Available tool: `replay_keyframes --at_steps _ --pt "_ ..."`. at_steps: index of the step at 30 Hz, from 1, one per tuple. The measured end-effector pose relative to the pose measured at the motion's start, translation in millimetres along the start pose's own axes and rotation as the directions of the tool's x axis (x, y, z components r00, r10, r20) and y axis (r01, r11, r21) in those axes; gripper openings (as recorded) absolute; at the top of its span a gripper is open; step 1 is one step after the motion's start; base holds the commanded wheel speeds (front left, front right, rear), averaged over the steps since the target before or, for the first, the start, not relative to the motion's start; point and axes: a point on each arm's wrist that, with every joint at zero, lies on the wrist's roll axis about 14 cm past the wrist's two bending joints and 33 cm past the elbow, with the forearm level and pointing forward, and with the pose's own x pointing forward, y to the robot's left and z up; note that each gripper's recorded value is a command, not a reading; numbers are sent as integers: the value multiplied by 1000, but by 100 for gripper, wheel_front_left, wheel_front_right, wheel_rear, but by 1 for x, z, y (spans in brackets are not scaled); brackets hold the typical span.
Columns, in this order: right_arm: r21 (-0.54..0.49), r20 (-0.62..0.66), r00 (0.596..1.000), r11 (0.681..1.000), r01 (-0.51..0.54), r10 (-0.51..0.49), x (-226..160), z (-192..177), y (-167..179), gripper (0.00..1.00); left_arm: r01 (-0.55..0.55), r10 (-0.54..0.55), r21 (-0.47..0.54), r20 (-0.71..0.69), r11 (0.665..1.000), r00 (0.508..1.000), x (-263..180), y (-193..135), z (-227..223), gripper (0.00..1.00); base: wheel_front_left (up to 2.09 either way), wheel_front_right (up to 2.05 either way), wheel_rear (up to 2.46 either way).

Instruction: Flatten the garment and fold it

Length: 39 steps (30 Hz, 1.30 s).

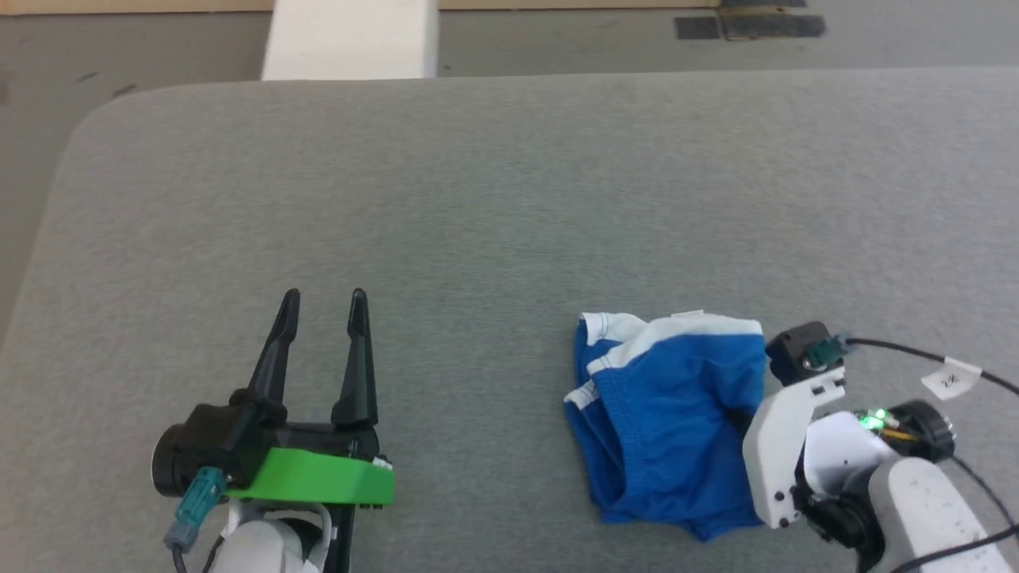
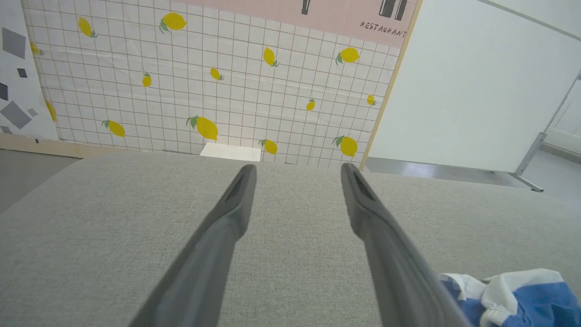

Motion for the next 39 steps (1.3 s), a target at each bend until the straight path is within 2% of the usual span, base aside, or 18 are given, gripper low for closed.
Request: replay_keyframes --at_steps 5,8,16,22,30,39 --pt "-107 6 997 992 71 -71 -16 4 -38 0 66 -67 -22 -19 998 998 14 -21 -13 100 0 0 0" --pt "-130 25 993 985 116 -113 -26 9 -60 0 115 -116 -38 -25 993 993 26 -37 -22 100 0 0 0" --pt "-89 25 964 960 267 -266 -57 -3 -129 0 278 -280 -54 -31 959 959 58 -90 -46 100 0 0 0" --pt "-56 -9 907 906 420 -421 -90 -21 -192 0 365 -367 -56 -32 929 930 74 -118 -66 100 0 0 0" --pt "-76 -108 803 810 581 -586 -121 -42 -268 0 360 -362 -33 -61 932 930 89 -106 -99 100 0 0 0" --pt "-53 -104 720 726 685 -687 -111 -30 -322 0 295 -287 43 -127 955 949 97 -62 -127 100 0 0 0"
